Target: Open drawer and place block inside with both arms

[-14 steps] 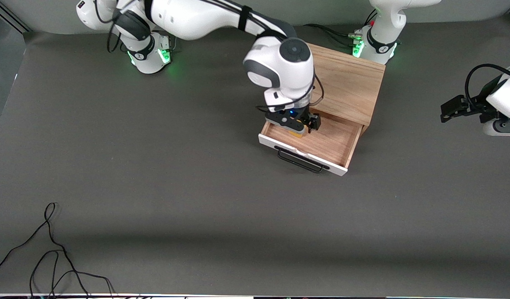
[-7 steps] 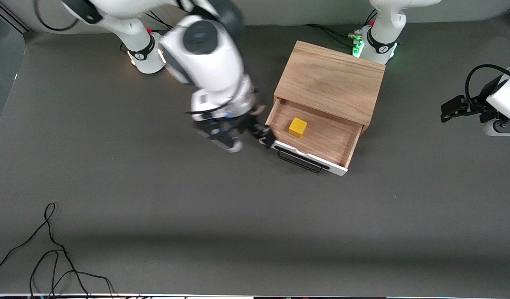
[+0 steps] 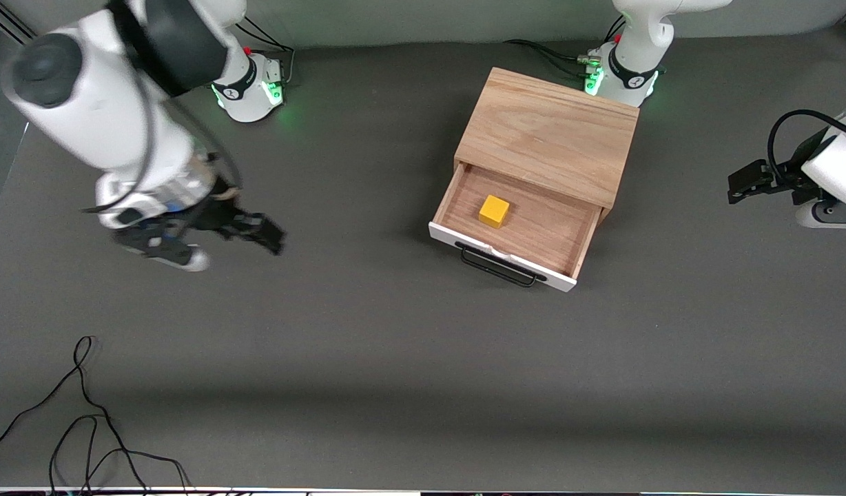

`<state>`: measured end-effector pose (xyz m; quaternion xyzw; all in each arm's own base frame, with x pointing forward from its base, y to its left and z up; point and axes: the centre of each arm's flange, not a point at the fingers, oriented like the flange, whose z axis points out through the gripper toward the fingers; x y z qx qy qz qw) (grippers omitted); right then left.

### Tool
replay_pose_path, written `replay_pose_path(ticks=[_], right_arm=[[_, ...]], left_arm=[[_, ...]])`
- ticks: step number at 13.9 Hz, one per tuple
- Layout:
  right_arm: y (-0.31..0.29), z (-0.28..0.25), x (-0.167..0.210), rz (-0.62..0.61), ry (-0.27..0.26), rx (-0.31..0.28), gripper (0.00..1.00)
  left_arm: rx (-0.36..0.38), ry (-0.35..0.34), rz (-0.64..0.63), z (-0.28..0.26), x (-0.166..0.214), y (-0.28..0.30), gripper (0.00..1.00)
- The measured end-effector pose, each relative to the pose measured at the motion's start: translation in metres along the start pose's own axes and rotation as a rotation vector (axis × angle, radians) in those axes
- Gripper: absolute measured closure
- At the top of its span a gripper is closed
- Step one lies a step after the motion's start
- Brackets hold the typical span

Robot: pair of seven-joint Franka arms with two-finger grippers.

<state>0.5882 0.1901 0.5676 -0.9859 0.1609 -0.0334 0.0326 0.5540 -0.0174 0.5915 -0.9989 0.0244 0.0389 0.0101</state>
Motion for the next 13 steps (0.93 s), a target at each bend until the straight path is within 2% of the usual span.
replay_pose_path(ticks=[2, 6, 13], right_arm=[[0.061, 0.0, 0.017, -0.016, 0.004, -0.04, 0.0], [0.142, -0.015, 0.041, -0.024, 0.031, -0.055, 0.0], [0.147, -0.014, 0.035, -0.075, -0.025, -0.069, 0.0]], left_arm=[[0.0, -0.001, 0.0, 0.0, 0.0, 0.0, 0.0], [0.0, -0.006, 0.003, 0.003, 0.001, 0.002, 0.0], [0.0, -0.008, 0.004, 0.003, 0.001, 0.002, 0.0]])
